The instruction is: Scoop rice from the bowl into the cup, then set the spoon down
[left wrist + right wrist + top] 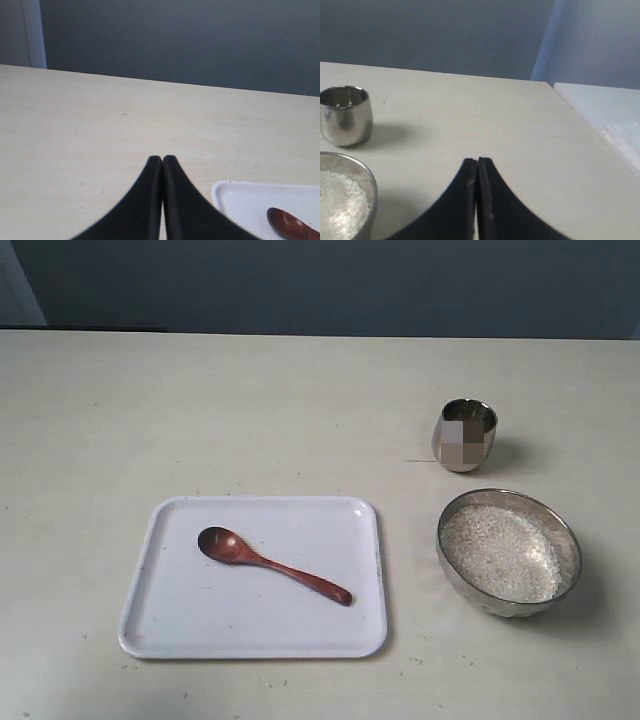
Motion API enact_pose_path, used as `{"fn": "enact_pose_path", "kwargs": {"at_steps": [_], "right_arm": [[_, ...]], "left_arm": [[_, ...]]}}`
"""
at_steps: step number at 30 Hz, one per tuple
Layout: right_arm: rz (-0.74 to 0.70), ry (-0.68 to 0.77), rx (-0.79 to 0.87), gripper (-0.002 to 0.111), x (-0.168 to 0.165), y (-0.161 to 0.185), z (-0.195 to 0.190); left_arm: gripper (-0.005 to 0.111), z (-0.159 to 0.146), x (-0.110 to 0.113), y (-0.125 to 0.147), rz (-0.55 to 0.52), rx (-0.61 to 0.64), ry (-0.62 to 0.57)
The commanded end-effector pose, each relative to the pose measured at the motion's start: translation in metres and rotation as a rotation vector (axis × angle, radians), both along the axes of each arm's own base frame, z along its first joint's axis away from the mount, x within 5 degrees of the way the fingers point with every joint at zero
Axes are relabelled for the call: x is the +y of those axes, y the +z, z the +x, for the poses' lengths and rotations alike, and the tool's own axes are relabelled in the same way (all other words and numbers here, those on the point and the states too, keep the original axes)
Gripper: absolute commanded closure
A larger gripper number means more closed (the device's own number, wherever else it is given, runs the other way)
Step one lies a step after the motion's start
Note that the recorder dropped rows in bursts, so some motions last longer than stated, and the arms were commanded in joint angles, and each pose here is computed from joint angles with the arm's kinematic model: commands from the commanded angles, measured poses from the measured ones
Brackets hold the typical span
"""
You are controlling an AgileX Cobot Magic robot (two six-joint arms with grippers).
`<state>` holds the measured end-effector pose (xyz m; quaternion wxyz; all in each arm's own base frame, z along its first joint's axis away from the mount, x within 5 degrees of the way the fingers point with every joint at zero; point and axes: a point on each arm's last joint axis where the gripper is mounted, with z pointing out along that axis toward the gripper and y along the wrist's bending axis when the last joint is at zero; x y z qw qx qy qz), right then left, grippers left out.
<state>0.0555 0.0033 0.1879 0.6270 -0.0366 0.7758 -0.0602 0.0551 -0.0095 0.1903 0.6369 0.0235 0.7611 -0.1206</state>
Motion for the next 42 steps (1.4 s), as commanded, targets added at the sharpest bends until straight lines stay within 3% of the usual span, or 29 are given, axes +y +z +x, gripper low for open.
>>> {"fn": "enact_pose_path", "kwargs": {"at_steps": [1,42], "right_arm": [[-0.013,0.052,0.012,0.108,0.0029,-0.0024,-0.0007],[-0.011,0.081,0.011,0.108,0.0045,-0.0024,-0.0009]], "left_arm": [[0.106,-0.0003,-0.0006,0.0022,-0.007,-0.018,-0.01],[0.106,-0.0003,-0.0006,0.0022,-0.007,-0.018,-0.01]]}}
